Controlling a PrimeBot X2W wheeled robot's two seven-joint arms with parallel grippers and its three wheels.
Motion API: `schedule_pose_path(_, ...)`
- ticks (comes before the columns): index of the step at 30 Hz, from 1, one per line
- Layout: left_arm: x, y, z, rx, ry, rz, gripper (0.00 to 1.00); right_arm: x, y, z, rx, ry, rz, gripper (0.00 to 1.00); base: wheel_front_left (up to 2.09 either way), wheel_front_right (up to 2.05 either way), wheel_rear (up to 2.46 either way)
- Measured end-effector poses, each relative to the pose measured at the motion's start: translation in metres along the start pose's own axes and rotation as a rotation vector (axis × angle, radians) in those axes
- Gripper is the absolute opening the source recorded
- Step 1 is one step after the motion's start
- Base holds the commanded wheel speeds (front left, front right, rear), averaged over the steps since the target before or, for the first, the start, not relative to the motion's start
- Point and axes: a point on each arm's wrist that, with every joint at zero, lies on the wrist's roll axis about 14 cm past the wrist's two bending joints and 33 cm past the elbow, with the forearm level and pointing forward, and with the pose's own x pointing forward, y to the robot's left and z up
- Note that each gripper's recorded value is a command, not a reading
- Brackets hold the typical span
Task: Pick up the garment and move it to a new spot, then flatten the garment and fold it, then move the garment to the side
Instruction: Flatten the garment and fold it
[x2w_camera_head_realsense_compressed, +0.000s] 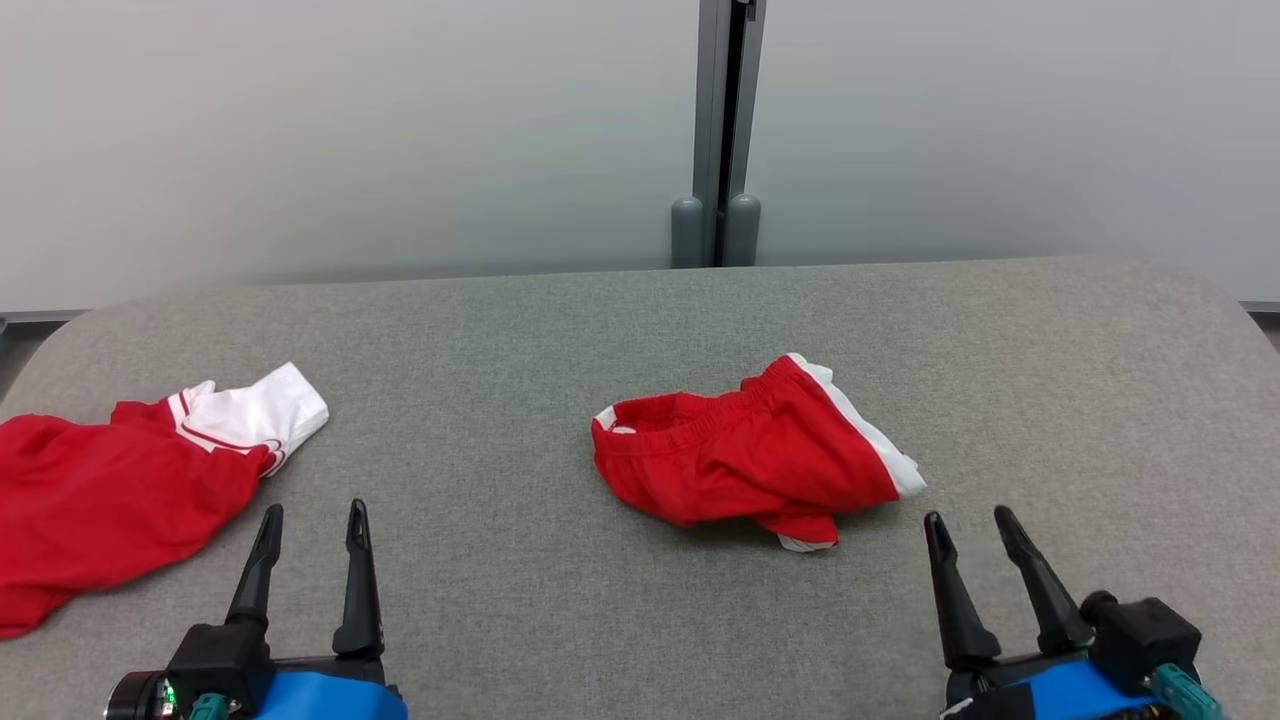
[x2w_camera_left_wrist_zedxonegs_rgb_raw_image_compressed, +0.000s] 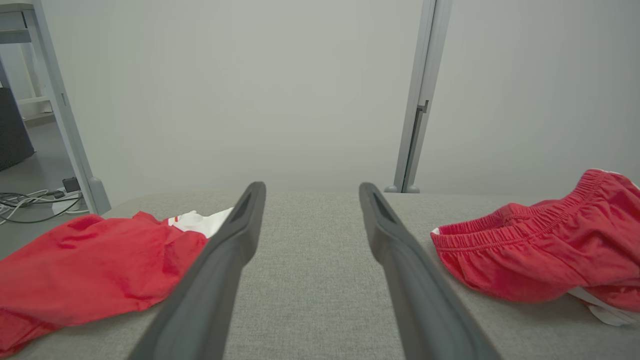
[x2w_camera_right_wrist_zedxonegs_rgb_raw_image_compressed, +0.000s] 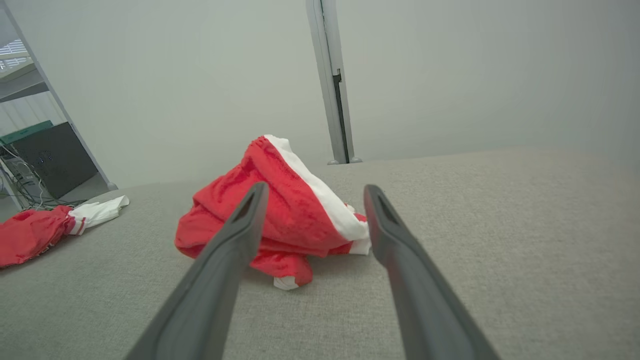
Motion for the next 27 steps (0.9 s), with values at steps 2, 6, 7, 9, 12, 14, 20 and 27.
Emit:
schedule_pose_path(2, 0.0, 0.0, 0.0, -0.001, 0.001, 0.001, 1.0, 0.008, 0.008, 0.005, -0.019, -0.014, 0.028, 1.0, 0.0, 0.0, 0.0)
schedule_pose_path(6, 0.0, 0.001, 0.0, -0.002, 0.0, 0.004, 1.0, 0.03, 0.027, 0.023, -0.065, -0.065, 0.102, 1.0, 0.0, 0.0, 0.0)
schedule_pose_path(7, 0.0, 0.001, 0.0, -0.003, 0.0, 0.004, 1.0, 0.036, 0.03, 0.028, -0.078, -0.076, 0.118, 1.0, 0.0, 0.0, 0.0)
schedule_pose_path(9, -0.001, 0.001, -0.001, -0.004, 0.003, 0.004, 1.0, 0.048, 0.034, 0.035, -0.104, -0.089, 0.146, 1.0, 0.0, 0.0, 0.0)
schedule_pose_path(12, 0.002, 0.002, -0.002, -0.006, 0.005, 0.005, 1.0, 0.071, 0.041, 0.045, -0.131, -0.088, 0.186, 1.0, 0.0, 0.0, 0.0)
schedule_pose_path(14, 0.004, 0.003, -0.003, -0.007, 0.007, 0.007, 1.0, 0.087, 0.049, 0.055, -0.151, -0.096, 0.217, 1.0, 0.0, 0.0, 0.0)
schedule_pose_path(20, 0.007, 0.006, -0.006, -0.008, 0.017, 0.016, 1.0, 0.118, 0.056, 0.037, -0.2, 0.034, 0.261, 1.0, 0.0, 0.0, 0.0)
schedule_pose_path(27, 0.01, 0.011, -0.01, -0.02, 0.031, 0.034, 1.0, 0.125, 0.04, -0.02, -0.209, 0.264, 0.247, 1.0, 0.0, 0.0, 0.0)
